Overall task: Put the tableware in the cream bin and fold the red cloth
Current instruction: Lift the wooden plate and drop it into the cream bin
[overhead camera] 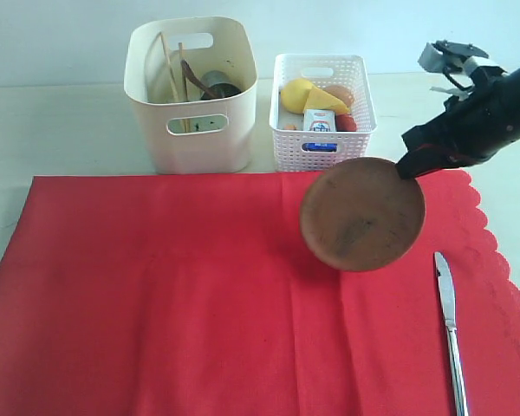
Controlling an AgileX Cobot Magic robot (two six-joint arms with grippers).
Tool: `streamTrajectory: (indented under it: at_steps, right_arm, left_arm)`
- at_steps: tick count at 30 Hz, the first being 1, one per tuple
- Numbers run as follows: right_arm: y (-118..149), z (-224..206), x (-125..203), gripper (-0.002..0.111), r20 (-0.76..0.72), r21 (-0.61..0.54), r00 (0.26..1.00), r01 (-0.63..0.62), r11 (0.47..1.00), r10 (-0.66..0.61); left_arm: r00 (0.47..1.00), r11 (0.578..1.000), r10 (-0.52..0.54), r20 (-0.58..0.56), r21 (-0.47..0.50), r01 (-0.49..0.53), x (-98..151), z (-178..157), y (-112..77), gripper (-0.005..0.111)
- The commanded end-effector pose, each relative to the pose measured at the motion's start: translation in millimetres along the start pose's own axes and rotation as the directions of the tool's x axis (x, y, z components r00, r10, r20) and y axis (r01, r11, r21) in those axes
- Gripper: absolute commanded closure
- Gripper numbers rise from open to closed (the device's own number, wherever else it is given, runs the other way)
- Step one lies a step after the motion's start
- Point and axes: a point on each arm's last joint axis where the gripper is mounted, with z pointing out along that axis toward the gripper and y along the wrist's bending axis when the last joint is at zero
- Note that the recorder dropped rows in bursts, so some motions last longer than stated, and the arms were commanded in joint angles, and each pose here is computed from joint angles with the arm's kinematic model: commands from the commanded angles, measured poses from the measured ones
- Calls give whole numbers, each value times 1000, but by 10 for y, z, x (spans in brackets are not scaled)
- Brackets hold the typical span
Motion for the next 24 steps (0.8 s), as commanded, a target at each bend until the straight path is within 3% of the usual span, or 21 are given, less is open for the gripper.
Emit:
streamTrajectory:
  at_steps: [1, 6, 11, 16, 24]
  right_arm:
    - [137, -137, -176, 108, 51, -107, 999, 3, 994, 2]
    - [325, -282, -391, 108, 164, -281, 986, 56, 958, -10]
    - [418, -422, -631, 108, 316, -376, 945, 39, 926, 89]
    - [489, -445, -829, 108, 450, -393, 888, 99, 914, 97]
    - [707, -57, -1266, 108, 527, -365, 844, 120, 923, 99]
  left_arm:
    - [1000, 1000, -1, 14, -3, 2, -11, -5, 2, 107]
    - [1000, 1000, -1, 14, -3, 2, -11, -5, 2, 107]
    - [1000, 1000, -1, 14, -3, 2, -11, -5, 2, 107]
    - [1000, 1000, -1, 14, -3, 2, -11, -5, 2, 107]
    - [1000, 1000, -1, 14, -3, 2, -11, -5, 2, 107]
